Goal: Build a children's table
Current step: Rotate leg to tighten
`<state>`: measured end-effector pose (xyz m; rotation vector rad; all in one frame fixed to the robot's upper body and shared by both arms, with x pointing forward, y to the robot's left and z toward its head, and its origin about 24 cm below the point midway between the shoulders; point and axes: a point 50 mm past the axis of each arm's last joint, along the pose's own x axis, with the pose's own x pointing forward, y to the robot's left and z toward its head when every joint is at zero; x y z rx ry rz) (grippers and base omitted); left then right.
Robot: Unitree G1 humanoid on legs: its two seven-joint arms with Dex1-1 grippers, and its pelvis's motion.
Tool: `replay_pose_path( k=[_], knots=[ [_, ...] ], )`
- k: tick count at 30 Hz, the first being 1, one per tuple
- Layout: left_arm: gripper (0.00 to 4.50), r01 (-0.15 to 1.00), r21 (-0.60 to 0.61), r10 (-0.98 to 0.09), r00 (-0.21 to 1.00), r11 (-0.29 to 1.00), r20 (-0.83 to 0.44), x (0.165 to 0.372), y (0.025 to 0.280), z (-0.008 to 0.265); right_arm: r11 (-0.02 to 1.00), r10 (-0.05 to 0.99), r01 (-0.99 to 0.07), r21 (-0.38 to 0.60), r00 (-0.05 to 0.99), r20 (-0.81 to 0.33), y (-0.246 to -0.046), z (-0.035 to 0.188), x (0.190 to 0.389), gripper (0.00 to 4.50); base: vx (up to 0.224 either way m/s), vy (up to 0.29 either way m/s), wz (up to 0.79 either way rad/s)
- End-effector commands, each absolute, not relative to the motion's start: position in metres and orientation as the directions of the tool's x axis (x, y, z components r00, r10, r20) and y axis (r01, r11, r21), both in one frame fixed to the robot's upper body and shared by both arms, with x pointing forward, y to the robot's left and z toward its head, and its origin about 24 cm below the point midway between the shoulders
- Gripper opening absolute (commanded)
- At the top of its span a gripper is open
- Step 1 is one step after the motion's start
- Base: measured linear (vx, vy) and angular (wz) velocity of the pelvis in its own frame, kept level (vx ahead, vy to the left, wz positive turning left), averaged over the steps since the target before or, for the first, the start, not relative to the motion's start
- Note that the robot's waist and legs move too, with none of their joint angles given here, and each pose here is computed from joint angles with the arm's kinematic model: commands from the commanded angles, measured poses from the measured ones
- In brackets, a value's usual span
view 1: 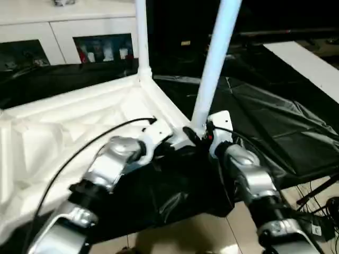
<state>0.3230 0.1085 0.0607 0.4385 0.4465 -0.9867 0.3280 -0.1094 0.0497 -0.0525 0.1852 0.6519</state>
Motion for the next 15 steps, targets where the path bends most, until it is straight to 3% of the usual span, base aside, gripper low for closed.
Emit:
replay_pose_path(
  k=[1, 7, 15],
  knots=[
    [0.0, 0.895, 0.139, -0.705, 0.422, 0.423, -0.571, 0.316, 0.11, 0.052, 0.626, 0.763, -0.78, 0.003, 0.612, -0.209, -0.091, 0.05, 0.313, 3.71, 0.051, -0.022, -0.02],
    [0.0, 0.965, 0.064, -0.809, 0.247, 0.253, -0.533, 0.297, 0.124, 0.058, 0.501, 0.834, -0.864, -0.041, 0.495, -0.246, -0.123, 0.057, 0.301, 3.71, 0.038, -0.008, -0.02],
    [0.0, 0.979, 0.053, -0.819, 0.195, 0.198, -0.539, 0.29, 0.13, 0.062, 0.456, 0.865, -0.89, -0.031, 0.451, -0.22, -0.127, 0.063, 0.297, 3.71, 0.007, -0.001, 0.0]
  ],
)
